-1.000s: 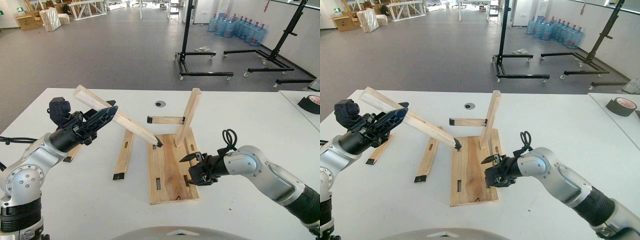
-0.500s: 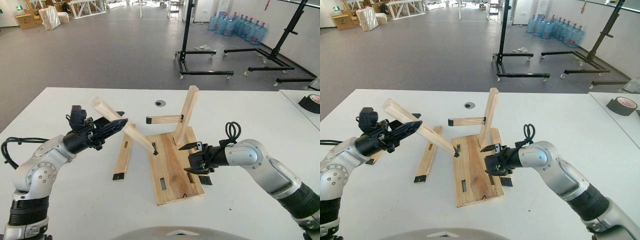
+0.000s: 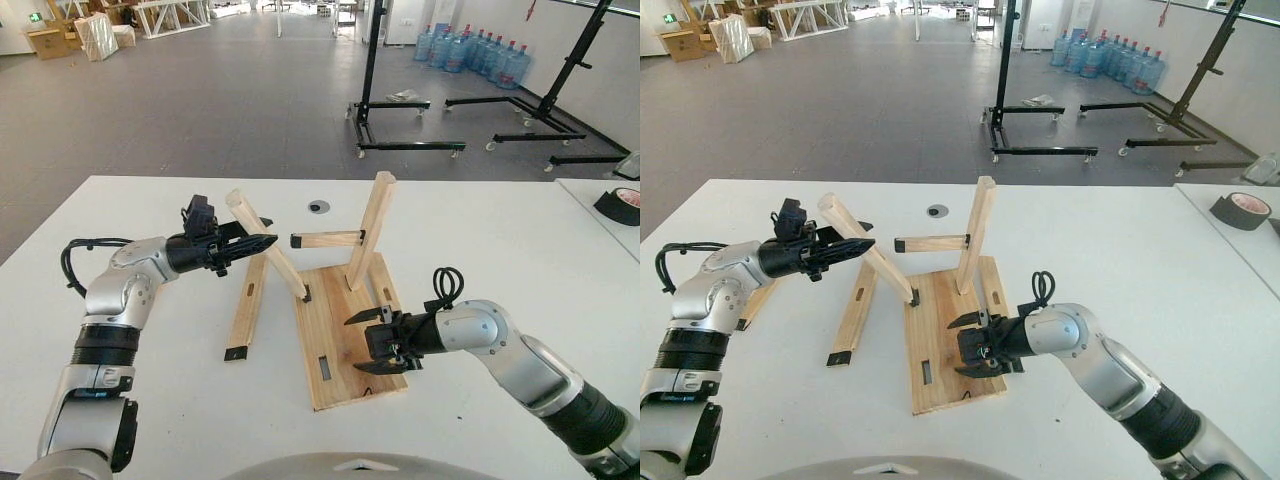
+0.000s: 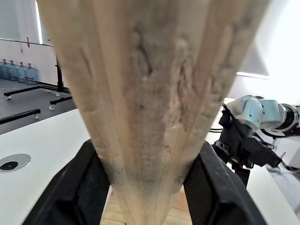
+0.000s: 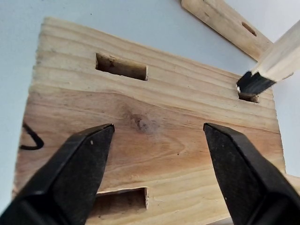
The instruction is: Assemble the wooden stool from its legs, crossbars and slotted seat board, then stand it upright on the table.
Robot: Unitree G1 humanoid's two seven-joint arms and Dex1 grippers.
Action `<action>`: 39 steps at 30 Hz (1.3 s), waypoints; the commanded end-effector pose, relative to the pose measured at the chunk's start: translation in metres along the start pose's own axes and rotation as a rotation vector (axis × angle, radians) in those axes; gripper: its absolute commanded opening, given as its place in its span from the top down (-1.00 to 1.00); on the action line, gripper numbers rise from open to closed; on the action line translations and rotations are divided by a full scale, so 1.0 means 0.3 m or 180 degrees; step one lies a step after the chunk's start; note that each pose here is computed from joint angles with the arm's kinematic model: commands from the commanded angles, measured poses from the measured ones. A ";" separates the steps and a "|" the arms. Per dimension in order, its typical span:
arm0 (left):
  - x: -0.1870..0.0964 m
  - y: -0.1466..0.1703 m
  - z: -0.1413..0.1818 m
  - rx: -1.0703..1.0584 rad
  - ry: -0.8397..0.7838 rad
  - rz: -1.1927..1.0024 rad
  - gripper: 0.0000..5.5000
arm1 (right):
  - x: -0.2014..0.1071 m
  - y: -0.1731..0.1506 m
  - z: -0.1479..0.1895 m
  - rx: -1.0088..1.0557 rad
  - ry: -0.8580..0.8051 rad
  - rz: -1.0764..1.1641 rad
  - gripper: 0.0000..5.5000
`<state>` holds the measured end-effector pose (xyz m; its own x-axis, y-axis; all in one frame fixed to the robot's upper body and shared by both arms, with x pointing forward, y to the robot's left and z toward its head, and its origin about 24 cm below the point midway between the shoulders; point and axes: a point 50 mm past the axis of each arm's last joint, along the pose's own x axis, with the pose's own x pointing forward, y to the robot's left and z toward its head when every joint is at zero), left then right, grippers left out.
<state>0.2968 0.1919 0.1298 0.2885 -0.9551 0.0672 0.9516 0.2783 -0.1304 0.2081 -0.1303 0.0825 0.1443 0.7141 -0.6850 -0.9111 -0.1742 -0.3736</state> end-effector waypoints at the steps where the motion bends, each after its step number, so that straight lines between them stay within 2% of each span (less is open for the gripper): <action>1: 0.015 0.031 0.009 0.0020 0.0163 -0.0076 0.26 | 0.031 0.048 -0.056 0.0217 0.0234 0.0216 -0.28; 9: 0.014 0.083 0.027 0.0136 0.0486 -0.0052 0.27 | 0.043 0.055 -0.054 0.0211 0.0260 0.0230 -0.28; 15: 0.006 0.085 0.059 0.0183 0.0658 -0.0109 0.27 | 0.046 0.058 -0.049 0.0222 0.0267 0.0202 -0.28; 23: 0.045 0.082 0.000 0.0140 0.1047 -0.0144 0.27 | 0.050 0.050 -0.052 0.0197 0.0263 0.0193 -0.28; 32: 0.103 0.070 -0.011 0.0050 0.1158 -0.0359 0.27 | 0.057 0.054 -0.051 0.0218 0.0242 0.0183 -0.28; 39: 0.097 0.052 -0.037 -0.0415 0.1180 -0.0681 0.27 | 0.063 0.052 -0.048 0.0244 0.0218 0.0195 -0.28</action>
<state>0.3311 0.1725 0.1492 0.1294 -0.9705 -0.2033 0.9826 0.1531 -0.1055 0.2097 -0.1232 0.0785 0.1566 0.7184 -0.6778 -0.9092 -0.1632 -0.3830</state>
